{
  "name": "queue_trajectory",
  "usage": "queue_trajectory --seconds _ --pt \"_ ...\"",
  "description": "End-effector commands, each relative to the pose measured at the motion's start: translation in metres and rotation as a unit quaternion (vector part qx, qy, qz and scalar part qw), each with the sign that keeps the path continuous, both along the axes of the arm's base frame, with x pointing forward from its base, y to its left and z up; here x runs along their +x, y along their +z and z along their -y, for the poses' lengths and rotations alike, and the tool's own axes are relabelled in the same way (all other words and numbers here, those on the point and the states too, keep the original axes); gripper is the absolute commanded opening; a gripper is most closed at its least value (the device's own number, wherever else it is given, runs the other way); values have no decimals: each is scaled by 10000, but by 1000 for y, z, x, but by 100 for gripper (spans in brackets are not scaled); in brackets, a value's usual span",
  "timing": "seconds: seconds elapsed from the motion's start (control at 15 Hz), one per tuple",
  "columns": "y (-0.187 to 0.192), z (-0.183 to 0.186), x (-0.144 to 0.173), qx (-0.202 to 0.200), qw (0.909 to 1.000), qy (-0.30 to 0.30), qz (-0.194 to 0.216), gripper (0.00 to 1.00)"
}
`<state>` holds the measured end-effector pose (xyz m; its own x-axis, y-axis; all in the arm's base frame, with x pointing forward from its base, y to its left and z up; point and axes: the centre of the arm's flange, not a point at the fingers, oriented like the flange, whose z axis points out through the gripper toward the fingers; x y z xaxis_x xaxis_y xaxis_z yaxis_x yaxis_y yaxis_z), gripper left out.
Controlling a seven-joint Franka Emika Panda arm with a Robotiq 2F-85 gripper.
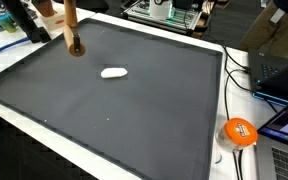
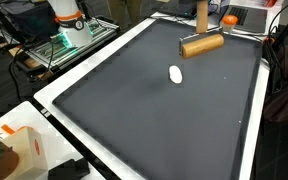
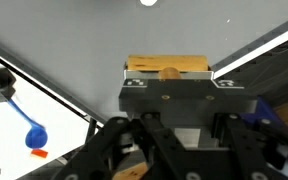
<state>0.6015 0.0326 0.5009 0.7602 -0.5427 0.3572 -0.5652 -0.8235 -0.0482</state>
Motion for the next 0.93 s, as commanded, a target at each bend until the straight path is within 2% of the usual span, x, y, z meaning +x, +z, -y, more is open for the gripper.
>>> queue_trajectory --seconds 0.0,0.07,0.33,0.4,0.47,0.73,0.87 --pt "18 -9 0 16 9961 679 -560 22" --pt "9 -9 -4 9 9986 445 -293 47" --pt "10 -14 -5 -6 9967 652 -478 47" --pt "9 -12 -1 -19 9950 763 -640 22" --pt "10 -11 5 33 9926 930 -783 22" --pt "5 -3 41 431 9708 1923 -1370 22" --pt "-5 7 61 505 9551 2362 -1713 22"
